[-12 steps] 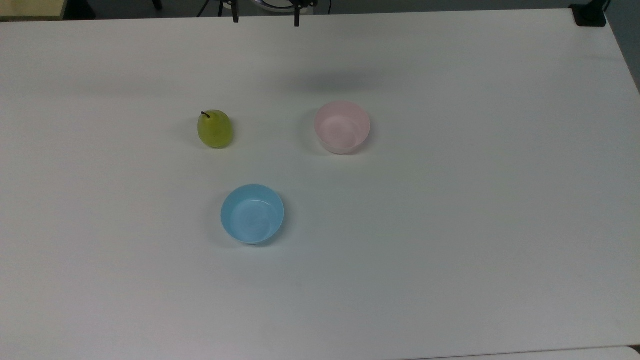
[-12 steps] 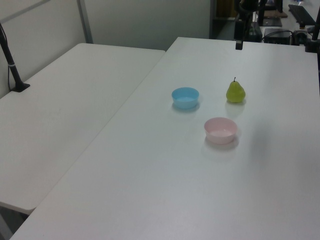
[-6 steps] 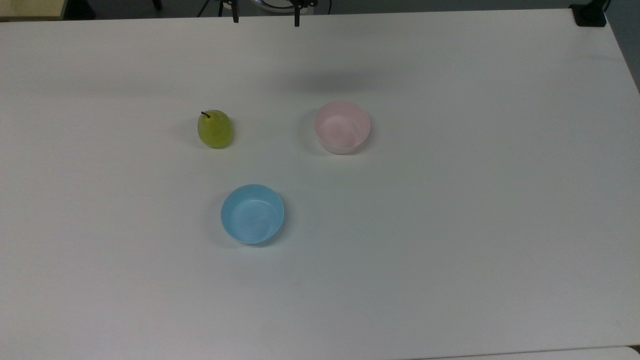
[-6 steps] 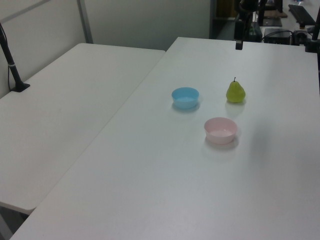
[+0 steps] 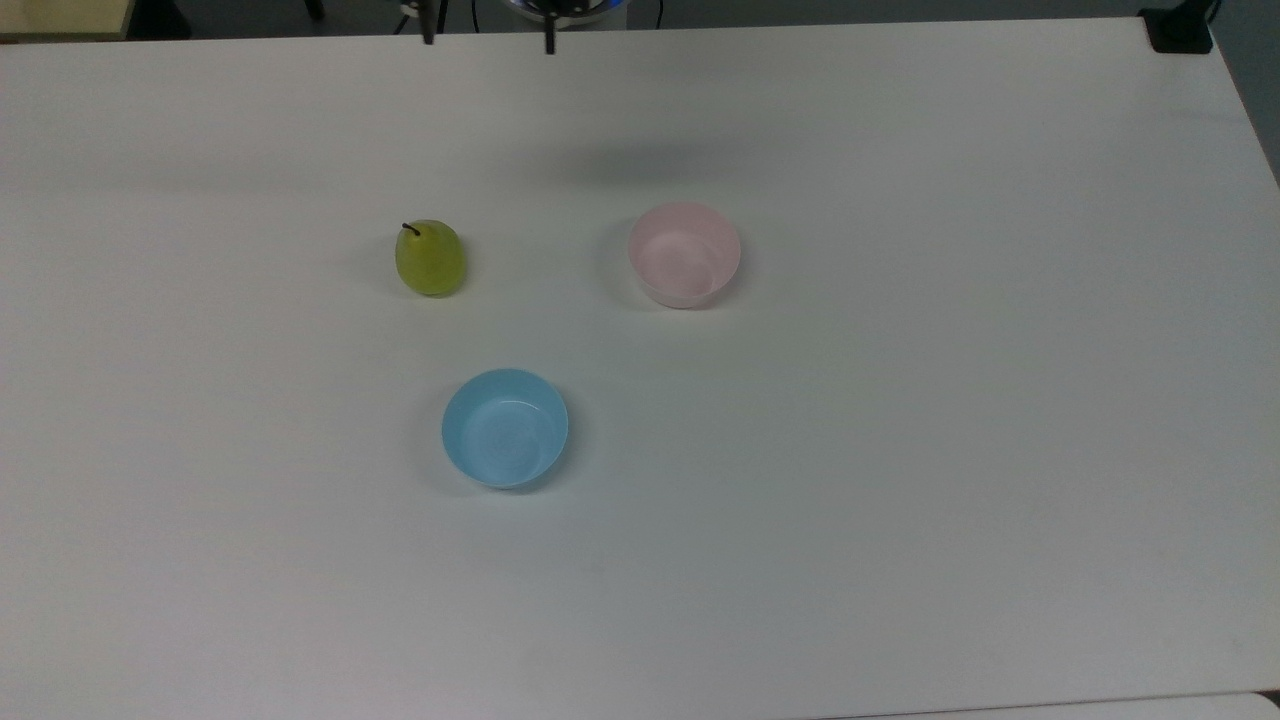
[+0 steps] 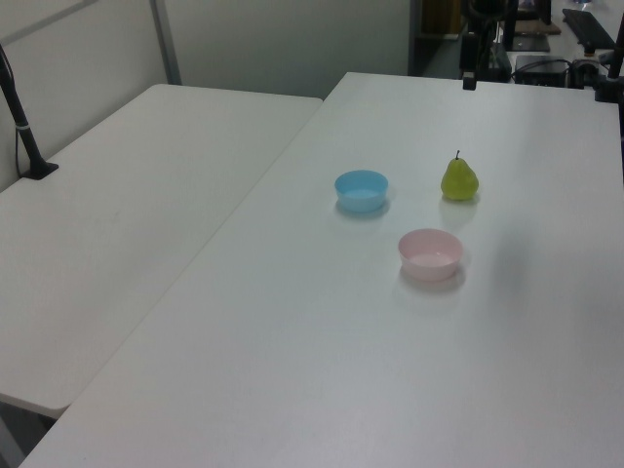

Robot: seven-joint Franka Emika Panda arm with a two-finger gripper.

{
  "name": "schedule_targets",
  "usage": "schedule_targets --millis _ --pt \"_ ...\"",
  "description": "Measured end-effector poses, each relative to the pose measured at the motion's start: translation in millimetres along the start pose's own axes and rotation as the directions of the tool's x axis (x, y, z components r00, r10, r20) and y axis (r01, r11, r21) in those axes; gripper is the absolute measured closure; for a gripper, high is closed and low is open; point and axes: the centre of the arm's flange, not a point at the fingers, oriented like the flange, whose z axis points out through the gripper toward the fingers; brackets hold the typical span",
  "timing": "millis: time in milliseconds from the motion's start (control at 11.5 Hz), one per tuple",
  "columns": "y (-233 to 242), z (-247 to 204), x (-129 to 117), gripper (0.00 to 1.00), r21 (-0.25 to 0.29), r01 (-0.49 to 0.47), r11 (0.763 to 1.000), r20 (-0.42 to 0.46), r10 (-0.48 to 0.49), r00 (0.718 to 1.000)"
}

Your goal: Place the pear in the bowl

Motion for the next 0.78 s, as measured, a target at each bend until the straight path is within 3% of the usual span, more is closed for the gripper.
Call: schedule_targets --millis 434,781 --pt "63.0 27.2 12.1 0.0 -0.002 0.087 0.996 0.013 -0.087 0.996" --pt "76.5 104.1 28.1 0.0 -0.005 0.077 0.997 0.022 -0.077 0.997"
